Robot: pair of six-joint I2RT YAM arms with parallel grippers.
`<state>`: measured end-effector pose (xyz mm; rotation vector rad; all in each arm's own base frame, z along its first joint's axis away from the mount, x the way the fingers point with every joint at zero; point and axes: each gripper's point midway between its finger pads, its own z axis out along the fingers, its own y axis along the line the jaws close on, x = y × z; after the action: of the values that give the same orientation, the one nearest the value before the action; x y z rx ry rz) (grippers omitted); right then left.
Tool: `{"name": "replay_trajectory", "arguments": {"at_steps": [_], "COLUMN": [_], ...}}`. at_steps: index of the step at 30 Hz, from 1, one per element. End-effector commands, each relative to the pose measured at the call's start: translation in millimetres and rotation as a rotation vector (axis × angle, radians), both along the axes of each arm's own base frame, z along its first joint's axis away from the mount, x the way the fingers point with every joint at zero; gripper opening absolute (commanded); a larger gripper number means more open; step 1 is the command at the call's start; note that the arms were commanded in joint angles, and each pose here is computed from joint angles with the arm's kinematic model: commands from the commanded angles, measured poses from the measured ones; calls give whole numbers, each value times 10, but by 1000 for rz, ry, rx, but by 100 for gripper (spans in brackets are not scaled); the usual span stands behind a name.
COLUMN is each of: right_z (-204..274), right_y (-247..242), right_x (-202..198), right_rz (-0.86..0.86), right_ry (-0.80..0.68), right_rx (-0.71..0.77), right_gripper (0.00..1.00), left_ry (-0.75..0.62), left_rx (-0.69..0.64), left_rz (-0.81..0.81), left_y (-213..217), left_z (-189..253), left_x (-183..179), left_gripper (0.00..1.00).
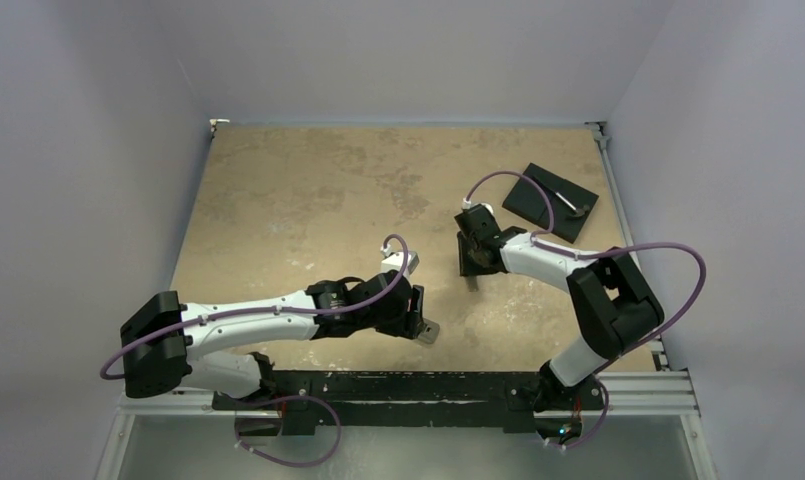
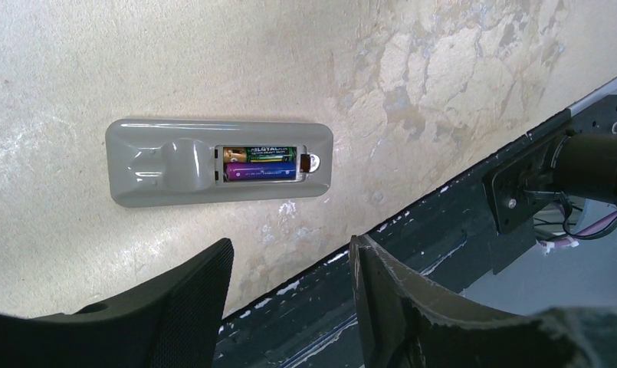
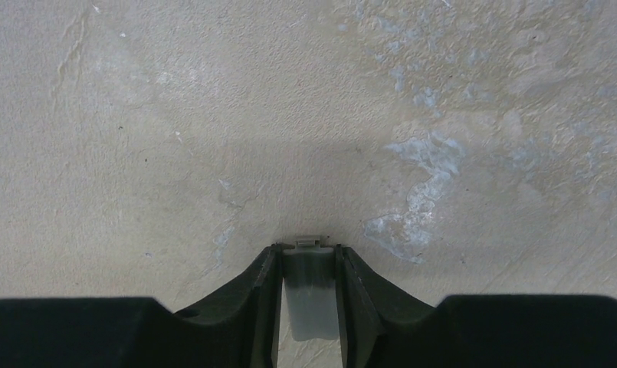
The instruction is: Load the batteries into the remote control
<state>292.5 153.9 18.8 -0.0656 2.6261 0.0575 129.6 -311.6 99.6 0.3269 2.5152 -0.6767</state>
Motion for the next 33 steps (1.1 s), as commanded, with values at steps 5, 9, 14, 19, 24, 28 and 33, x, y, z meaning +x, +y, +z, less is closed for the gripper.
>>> {"name": "replay_trajectory", "arguments": {"at_steps": [5, 9, 14, 19, 24, 28, 33], "right_z": [193, 358, 521, 715, 890, 1074, 1159], "right_y": [79, 183, 321, 537, 701, 806, 864], "right_x": [97, 22, -121, -269, -379, -463, -551], "right_rz": [-7, 1, 28, 54, 83, 105, 116], "right_ry": [-50, -52, -34, -22, -1, -11, -6], "right_rx": [56, 140, 248, 414, 520, 586, 625], "right_gripper": [24, 24, 24, 26, 24, 24, 24], "left_ry": [-14, -21, -12, -44, -62, -66, -85], "left_rx": [-34, -69, -156, -189, -224, -245, -282], "left_rz": [9, 5, 11, 28, 40, 65, 85], "left_y": [-55, -145, -300, -377, -484, -532, -568], "left_z": [54, 105, 182, 236, 286, 308, 394], "left_x": [29, 53, 59, 138, 206, 256, 341], "left_gripper": [57, 58, 58, 58, 58, 58, 57]}}
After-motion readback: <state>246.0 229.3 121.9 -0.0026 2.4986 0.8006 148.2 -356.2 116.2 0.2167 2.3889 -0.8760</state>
